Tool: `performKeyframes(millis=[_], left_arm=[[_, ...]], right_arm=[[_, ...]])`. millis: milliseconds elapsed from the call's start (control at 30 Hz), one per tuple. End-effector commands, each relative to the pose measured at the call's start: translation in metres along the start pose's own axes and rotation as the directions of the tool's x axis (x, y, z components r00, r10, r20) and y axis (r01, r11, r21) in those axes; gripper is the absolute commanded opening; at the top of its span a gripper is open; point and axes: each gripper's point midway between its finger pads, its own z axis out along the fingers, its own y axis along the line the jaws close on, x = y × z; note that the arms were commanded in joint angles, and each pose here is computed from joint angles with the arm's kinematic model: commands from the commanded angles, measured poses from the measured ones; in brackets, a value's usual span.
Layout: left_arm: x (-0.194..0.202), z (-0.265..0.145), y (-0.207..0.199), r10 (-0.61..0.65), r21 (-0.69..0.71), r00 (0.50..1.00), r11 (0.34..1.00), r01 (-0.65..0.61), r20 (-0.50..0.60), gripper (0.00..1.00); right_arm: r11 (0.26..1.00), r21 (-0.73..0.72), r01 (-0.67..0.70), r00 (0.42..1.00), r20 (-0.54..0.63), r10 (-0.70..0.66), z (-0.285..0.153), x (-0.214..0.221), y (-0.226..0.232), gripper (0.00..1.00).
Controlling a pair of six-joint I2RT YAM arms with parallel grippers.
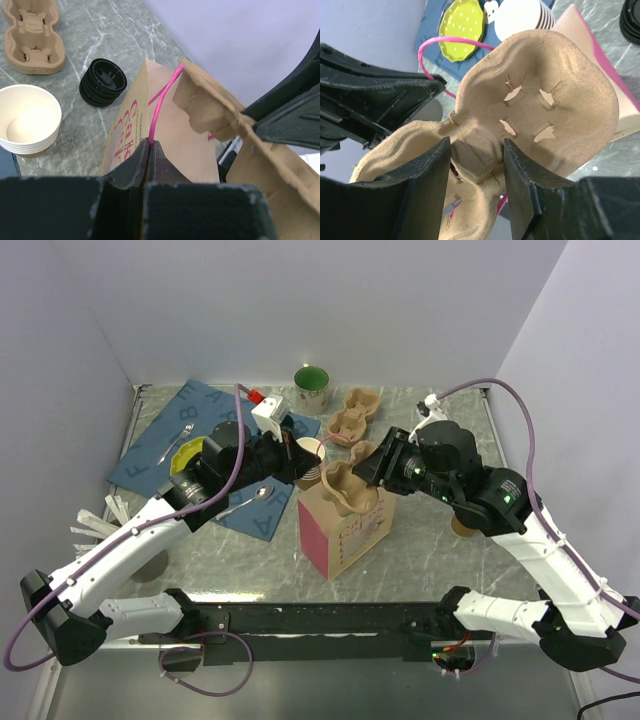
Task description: Pack the takeout coffee
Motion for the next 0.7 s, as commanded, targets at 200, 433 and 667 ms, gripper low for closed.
performKeyframes(millis=[200,433,667], left_arm=[[-0.009,-0.007,-0.015,0.001,0.074,0.999,0.997,-0.003,0.033,0.01],[-0.01,-0.007,-0.019,0.003,0.089,0.999,0.996,-0.006,0.032,0.01],[-0.008,-0.009,-0.018,0.006,0.088,1.0,0.996,-0.009,0.031,0.01]], right_arm=[[0.994,-0.05,-0.098,0.981,0.164,0.105,-0.011,-0.038,0.018,0.38],[0.984,-0.115,-0.136,0.945,0.284,0.163,-0.024,-0.063,0.025,0.38],[0.992,-0.061,-0.114,0.938,0.322,0.128,-0.022,-0.071,0.019,0.38]])
